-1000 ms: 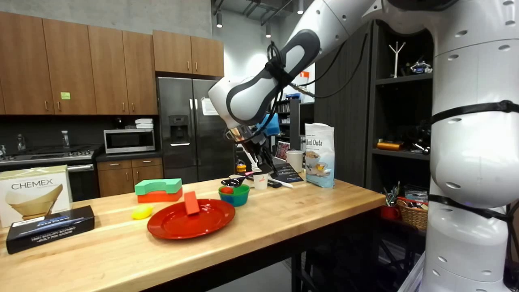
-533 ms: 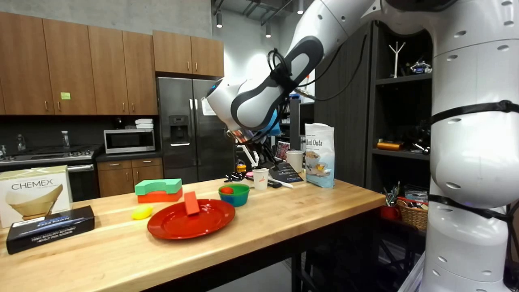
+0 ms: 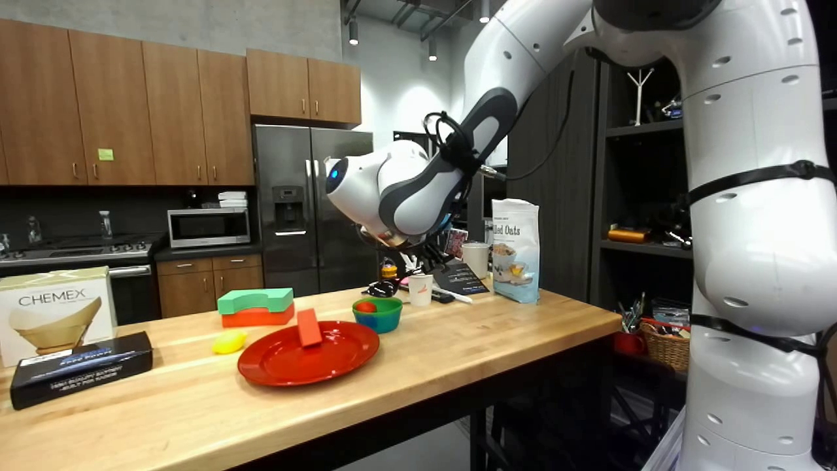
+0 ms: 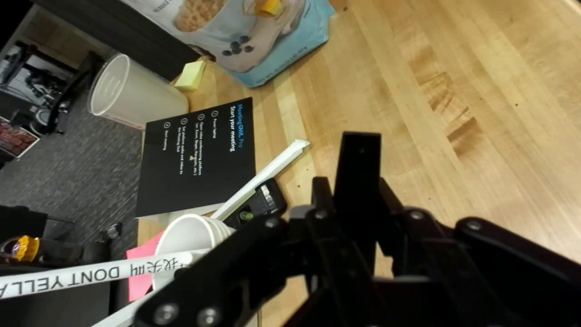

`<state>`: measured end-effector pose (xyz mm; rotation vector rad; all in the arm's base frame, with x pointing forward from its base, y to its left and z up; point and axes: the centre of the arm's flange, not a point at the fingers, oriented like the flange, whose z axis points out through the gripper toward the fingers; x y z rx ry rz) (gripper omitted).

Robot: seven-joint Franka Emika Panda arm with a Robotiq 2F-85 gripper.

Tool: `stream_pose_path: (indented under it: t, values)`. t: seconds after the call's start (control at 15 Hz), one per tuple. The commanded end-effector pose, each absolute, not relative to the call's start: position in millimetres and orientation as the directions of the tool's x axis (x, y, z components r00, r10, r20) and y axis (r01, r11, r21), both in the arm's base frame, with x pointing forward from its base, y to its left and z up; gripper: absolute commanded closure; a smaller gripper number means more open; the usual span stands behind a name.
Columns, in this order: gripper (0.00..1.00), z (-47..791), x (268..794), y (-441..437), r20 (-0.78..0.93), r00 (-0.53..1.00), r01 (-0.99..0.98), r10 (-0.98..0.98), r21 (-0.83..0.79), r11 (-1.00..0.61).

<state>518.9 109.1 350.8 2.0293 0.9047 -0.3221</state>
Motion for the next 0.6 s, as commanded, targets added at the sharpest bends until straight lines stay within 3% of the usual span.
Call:
stream_pose_path:
  t: [0.0, 0.53]
  values:
    - [0.94, 348, 528, 115, -0.564, 0.684, 0.714, 0.464, 0.647, -0.266]
    - [0.94, 359, 525, 131, -0.588, 0.654, 0.73, 0.476, 0.657, -0.191]
